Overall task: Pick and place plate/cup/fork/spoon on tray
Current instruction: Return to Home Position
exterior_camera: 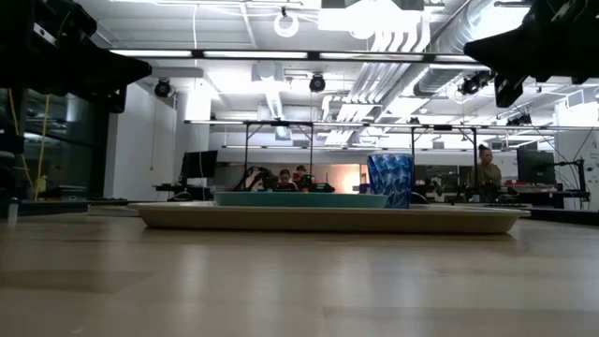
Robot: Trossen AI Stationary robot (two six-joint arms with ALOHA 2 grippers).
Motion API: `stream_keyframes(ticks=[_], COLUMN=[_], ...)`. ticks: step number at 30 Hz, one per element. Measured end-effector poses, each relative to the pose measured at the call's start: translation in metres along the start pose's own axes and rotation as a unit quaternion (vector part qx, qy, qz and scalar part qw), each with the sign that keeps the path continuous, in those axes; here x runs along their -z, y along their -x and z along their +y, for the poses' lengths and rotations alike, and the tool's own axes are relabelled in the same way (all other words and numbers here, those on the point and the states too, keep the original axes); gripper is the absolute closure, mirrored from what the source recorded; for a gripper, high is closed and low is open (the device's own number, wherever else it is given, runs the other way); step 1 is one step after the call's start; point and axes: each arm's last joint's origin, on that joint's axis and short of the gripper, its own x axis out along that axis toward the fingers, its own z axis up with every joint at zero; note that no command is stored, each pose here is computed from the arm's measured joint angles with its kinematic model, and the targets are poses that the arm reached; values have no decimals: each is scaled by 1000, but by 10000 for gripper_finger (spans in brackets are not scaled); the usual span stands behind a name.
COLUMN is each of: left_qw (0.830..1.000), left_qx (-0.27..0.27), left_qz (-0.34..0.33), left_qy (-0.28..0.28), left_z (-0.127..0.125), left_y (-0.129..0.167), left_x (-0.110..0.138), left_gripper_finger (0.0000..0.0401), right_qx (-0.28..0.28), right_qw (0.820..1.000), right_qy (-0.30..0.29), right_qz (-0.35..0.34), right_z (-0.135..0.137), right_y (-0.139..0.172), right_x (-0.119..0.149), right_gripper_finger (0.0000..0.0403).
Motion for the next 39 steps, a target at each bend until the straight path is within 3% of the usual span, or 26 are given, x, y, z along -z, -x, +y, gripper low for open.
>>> stream_keyframes(ticks=[7, 11, 20, 31, 39], left_qw=[1000, 1000, 1000, 1000, 1000], left_qx=[0, 0, 0, 1, 1], left_qz=[0, 0, 0, 0, 0], left_qy=[0, 0, 0, 0, 0], left_z=[0, 0, 0, 0, 0], left_y=[0, 0, 0, 0, 0], left_x=[0, 0, 0, 0, 0], left_gripper_finger=[400, 400, 400, 400, 400], right_qx=[-24, -2, -3, 9, 95], right_qw=[999, 999, 1000, 999, 991], right_qy=[27, 39, 26, 50, 84], right_qz=[19, 11, 8, -5, 30], right_z=[0, -2, -4, -6, -12], right_y=[0, 1, 11, 10, 11], right_x=[8, 7, 6, 10, 18], right_gripper_finger=[403, 403, 403, 403, 403])
